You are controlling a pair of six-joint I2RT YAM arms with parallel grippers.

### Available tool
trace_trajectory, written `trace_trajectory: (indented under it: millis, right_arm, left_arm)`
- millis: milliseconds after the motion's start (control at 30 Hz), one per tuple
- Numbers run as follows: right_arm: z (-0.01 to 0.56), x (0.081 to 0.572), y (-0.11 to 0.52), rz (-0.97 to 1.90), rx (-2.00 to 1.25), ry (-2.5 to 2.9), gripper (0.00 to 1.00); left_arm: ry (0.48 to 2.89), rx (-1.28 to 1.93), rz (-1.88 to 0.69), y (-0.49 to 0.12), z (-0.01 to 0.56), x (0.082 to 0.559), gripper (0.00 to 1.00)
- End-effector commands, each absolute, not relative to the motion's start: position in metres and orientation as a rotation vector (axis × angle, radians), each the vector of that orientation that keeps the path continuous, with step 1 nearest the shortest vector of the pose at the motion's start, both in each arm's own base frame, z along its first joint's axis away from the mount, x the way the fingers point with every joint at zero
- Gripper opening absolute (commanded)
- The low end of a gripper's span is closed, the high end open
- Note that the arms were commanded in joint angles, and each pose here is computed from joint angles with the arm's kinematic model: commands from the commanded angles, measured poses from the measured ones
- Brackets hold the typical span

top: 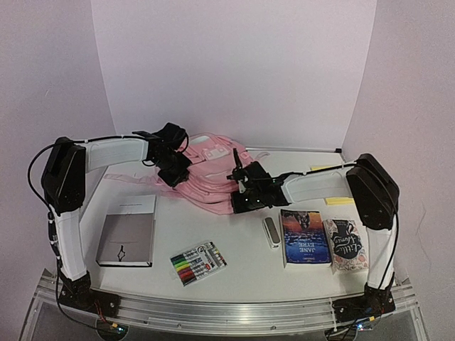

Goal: Pack the student bag
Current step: Unzip the student bag at the center of the board.

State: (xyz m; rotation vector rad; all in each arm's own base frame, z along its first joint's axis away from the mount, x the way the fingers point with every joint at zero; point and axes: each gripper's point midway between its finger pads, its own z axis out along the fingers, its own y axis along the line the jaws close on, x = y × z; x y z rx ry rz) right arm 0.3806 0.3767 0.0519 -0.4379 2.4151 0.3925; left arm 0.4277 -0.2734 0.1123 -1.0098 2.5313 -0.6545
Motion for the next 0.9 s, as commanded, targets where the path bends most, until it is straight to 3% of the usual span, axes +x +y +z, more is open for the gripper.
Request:
trace_trajectory:
  millis: [0, 400, 533, 800, 867]
  right_arm:
    - [0.071, 0.395, 0.350, 0.392, -0.443, 2.375, 0.00]
    - [0.075, 0.403, 0.321, 0.526, -0.536, 2.378, 0.00]
    - [0.082, 0.405, 0.315, 0.619, -0.615, 2.362, 0.00]
    - [0.096, 0.347, 0.369, 0.941, -0.772, 2.340, 0.00]
    - [0.104, 0.341, 0.387, 1.000, -0.786, 2.324, 0.00]
  left_arm:
    - [2.400, -1.024, -0.642, -0.239, 0.151, 0.441, 0.00]
    - [2.461, -0.950, -0.530, -0.202, 0.139, 0.444, 0.00]
    - [2.519, -0.699, -0.574, -0.203, 0.137, 0.458, 0.00]
    - [2.618, -0.162, -0.728, -0.258, 0.139, 0.491, 0.00]
    - [2.563, -0.054, -0.794, -0.267, 0.159, 0.489, 0.05]
